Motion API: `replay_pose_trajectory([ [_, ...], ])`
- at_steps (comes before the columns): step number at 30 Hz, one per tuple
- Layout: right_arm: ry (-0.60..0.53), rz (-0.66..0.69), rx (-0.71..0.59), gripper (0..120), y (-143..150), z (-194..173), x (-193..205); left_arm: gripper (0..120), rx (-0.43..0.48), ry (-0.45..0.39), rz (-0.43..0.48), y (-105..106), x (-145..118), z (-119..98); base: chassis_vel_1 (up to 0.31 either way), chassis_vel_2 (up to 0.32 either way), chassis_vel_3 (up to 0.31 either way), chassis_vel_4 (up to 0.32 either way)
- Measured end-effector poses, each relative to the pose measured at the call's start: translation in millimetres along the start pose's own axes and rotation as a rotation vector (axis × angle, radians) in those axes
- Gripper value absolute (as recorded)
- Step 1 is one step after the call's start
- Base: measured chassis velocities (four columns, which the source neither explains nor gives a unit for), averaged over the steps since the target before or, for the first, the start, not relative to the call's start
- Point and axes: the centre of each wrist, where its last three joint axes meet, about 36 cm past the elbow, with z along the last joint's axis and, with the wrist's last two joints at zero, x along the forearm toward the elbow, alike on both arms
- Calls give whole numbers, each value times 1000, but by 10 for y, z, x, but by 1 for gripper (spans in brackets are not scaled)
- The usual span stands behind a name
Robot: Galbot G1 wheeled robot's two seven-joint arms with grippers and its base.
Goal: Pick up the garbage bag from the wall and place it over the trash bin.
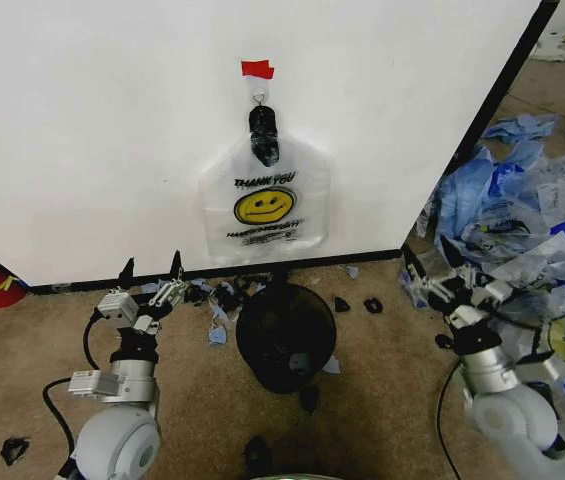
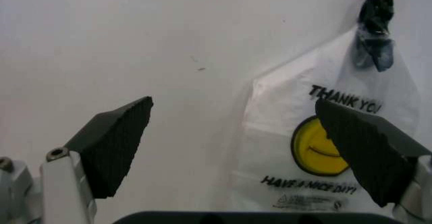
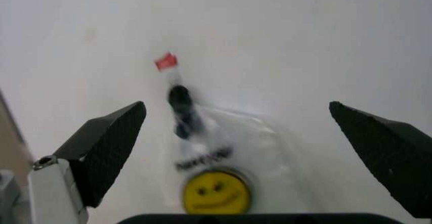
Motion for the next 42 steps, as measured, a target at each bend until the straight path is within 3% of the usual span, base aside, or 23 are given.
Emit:
replay_pose_trajectory([
  [5,-26,-94,-240,100,-14,-171,-459,96,-12,-2,-34,55,24,-50,0,0,0,0],
  [6,-26,-94,-240,100,-14,-171,-459,96,-12,-2,-34,55,24,-50,0,0,0,0],
  [8,-37,-147,-359,100,-47,-197,-796,96,-16,8,-64,99,84,-82,0,0,0,0],
  [13,3,-215,-520,100,-60,39,-1346,96,-32,11,-129,207,172,-176,0,0,0,0],
  [20,22,-230,-587,100,-98,477,-2000,96,-36,19,-195,184,372,-195,0,0,0,0],
  [28,92,-246,-670,100,6,954,-2286,95,-46,11,-227,154,472,-211,0,0,0,0],
  [42,117,-243,-715,100,129,1307,-2709,95,-52,-1,-233,127,531,-254,0,0,0,0],
])
